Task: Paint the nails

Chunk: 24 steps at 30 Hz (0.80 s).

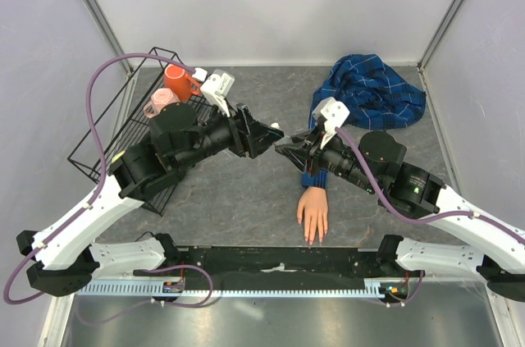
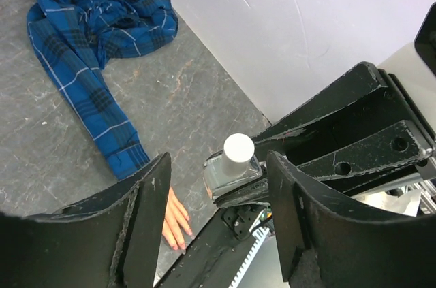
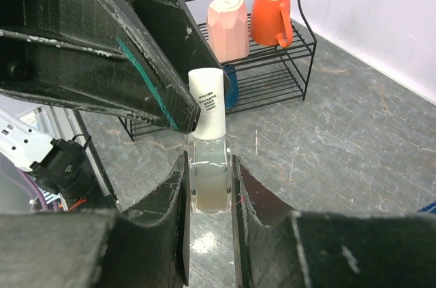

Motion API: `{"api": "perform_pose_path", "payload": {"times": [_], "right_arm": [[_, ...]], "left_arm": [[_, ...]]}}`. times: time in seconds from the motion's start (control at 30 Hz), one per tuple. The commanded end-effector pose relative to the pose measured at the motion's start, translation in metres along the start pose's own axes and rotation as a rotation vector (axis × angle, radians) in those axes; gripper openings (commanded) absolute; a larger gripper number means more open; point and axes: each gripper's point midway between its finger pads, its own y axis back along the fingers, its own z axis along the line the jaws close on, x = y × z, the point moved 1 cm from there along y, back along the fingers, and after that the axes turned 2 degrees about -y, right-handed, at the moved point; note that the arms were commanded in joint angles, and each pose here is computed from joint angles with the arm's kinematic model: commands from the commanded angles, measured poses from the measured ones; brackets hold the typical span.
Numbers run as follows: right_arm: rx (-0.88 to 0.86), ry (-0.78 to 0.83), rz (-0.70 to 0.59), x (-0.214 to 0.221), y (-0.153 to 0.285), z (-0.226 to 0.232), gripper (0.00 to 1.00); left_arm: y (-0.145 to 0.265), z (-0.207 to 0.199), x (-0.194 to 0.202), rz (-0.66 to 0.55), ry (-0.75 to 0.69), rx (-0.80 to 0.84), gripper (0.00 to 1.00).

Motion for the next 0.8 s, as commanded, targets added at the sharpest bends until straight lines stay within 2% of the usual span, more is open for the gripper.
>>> {"api": "perform_pose_path", "payload": {"times": [0.0,0.13,0.2,0.27,0.3,0.33,0.43,0.53,0.6,0.63,0.7,0.73,0.77], "right_arm": [[0.011,0.006,-0.078,-0.027,0.004,-0.001,0.0],[0.007,0.005,-0.081,-0.029,0.004,0.0,0.0],[0.004,0.002,-0.082,-0.03,0.003,0.001,0.0],[-0.002,0.0,-0.081,-0.03,0.003,0.002,0.0],[-0.004,-0.001,-0.082,-0.031,0.003,0.002,0.0],[-0.007,-0.001,-0.08,-0.03,0.003,0.003,0.0],[-0.027,-0.006,-0.089,-0.032,0.006,0.006,0.0],[-0.061,-0.011,-0.11,-0.036,0.012,0.011,0.0],[-0.108,-0.015,-0.139,-0.042,0.021,0.019,0.0],[-0.111,-0.019,-0.143,-0.041,0.022,0.019,0.0],[-0.216,-0.036,-0.178,-0.05,0.034,0.036,0.0],[-0.257,-0.041,-0.205,-0.054,0.038,0.043,0.0],[-0.301,-0.055,-0.217,-0.056,0.042,0.05,0.0]], "left_arm": [[0.001,-0.012,-0.022,-0.083,0.026,0.037,0.62],[-0.003,-0.017,-0.021,-0.069,0.015,0.066,0.52],[-0.005,-0.021,-0.019,-0.057,0.008,0.092,0.51],[-0.005,-0.025,-0.015,-0.043,-0.004,0.126,0.43],[-0.005,-0.026,-0.015,-0.041,-0.015,0.133,0.38],[-0.006,-0.026,-0.013,-0.036,-0.021,0.136,0.26],[-0.004,-0.027,-0.008,-0.021,-0.039,0.152,0.02],[-0.001,-0.04,-0.001,-0.014,-0.088,0.263,0.02],[0.006,-0.056,0.015,0.032,-0.14,0.407,0.02],[0.012,-0.065,0.028,0.076,-0.157,0.503,0.02],[0.023,-0.084,0.031,0.054,-0.217,0.664,0.02],[0.038,-0.092,0.051,0.111,-0.244,0.801,0.02],[0.047,-0.103,0.047,0.061,-0.293,0.9,0.02]]}}
